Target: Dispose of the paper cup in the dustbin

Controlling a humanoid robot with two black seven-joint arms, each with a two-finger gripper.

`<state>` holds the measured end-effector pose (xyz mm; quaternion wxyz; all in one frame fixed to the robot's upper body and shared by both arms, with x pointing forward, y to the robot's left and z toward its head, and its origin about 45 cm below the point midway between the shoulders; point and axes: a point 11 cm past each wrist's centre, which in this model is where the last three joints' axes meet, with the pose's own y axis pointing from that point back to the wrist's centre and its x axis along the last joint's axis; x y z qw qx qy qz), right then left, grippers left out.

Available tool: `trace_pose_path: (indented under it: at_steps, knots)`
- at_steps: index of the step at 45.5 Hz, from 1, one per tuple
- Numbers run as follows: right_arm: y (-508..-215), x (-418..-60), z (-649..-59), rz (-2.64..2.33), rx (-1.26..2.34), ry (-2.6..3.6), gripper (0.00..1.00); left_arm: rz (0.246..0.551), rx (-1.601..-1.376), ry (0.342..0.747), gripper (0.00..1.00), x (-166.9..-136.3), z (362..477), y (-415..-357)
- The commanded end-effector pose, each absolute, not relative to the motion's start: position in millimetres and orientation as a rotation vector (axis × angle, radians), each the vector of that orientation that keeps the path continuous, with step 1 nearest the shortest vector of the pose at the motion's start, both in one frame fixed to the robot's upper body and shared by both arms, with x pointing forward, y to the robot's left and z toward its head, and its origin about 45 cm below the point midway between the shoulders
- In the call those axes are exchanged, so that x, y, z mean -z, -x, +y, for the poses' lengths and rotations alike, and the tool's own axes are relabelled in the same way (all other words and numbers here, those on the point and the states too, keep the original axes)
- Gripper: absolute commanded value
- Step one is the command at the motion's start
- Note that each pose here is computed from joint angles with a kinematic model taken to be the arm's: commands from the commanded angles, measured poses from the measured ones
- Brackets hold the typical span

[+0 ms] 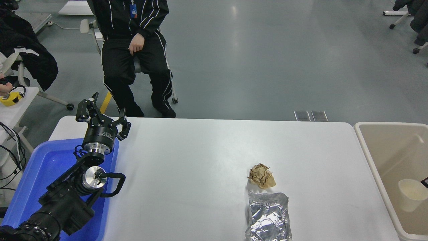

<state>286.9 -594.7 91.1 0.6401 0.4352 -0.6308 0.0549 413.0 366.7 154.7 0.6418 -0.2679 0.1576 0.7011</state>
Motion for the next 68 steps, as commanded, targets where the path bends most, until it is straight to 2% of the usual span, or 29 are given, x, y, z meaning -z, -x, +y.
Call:
trace_pose_path:
  at_steps: [1, 3, 9, 19, 26, 33, 37, 41, 45, 53, 56, 60, 68]
  knots:
    - [-296.7, -86.1, -579.1, -1.465, -0.164, -0.991, 0.90, 0.359, -1.598, 0.611, 1.00, -154.7, 366.7, -413.0]
    - [-301.3, -87.8, -576.5, -1.472, -0.170, -0.997, 0.99, 0.359, -1.598, 0.611, 1.00, -154.7, 366.7, -413.0]
    - [-344.0, -123.2, -569.9, -1.563, -0.221, -1.029, 0.99, 0.359, -1.598, 0.611, 1.00, -154.7, 366.7, -413.0]
    - [-414.9, -238.2, -578.9, -2.103, -0.182, -1.107, 0.99, 0.359, -1.598, 0.611, 1.00, -154.7, 366.7, -413.0]
    - [-458.2, -315.8, -557.0, -2.231, -0.272, -1.269, 0.99, 0.359, -1.598, 0.611, 1.00, -154.7, 366.7, -413.0]
    - [-485.1, -363.3, -518.3, -2.379, -0.260, -1.515, 0.99, 0.359, -1.598, 0.611, 1.00, -154.7, 366.7, -413.0]
    - [-498.9, -403.2, -472.5, -2.472, -0.241, -1.807, 0.99, 0.359, -1.598, 0.611, 1.00, -154.7, 366.7, -413.0]
    - [-501.6, -432.2, -439.7, -2.527, -0.217, -2.032, 0.99, 0.359, -1.598, 0.611, 1.00, -154.7, 366.7, -413.0]
    - [-499.5, -423.8, -434.2, -2.516, -0.214, -2.063, 0.99, 0.359, -1.598, 0.611, 1.00, -154.7, 366.7, -413.0]
    - [-472.6, -348.9, -447.5, -2.653, -0.147, -2.070, 0.99, 0.359, -1.598, 0.611, 1.00, -154.7, 366.7, -413.0]
    - [-465.7, -329.9, -450.4, -2.706, -0.068, -2.056, 0.99, 0.359, -1.598, 0.611, 1.00, -154.7, 366.7, -413.0]
    - [-452.2, -287.7, -449.9, -2.753, 0.090, -2.015, 0.99, 0.359, -1.598, 0.611, 1.00, -154.7, 366.7, -413.0]
    - [-439.8, -241.9, -436.7, -2.708, 0.228, -2.001, 0.99, 0.359, -1.598, 0.611, 1.00, -154.7, 366.7, -413.0]
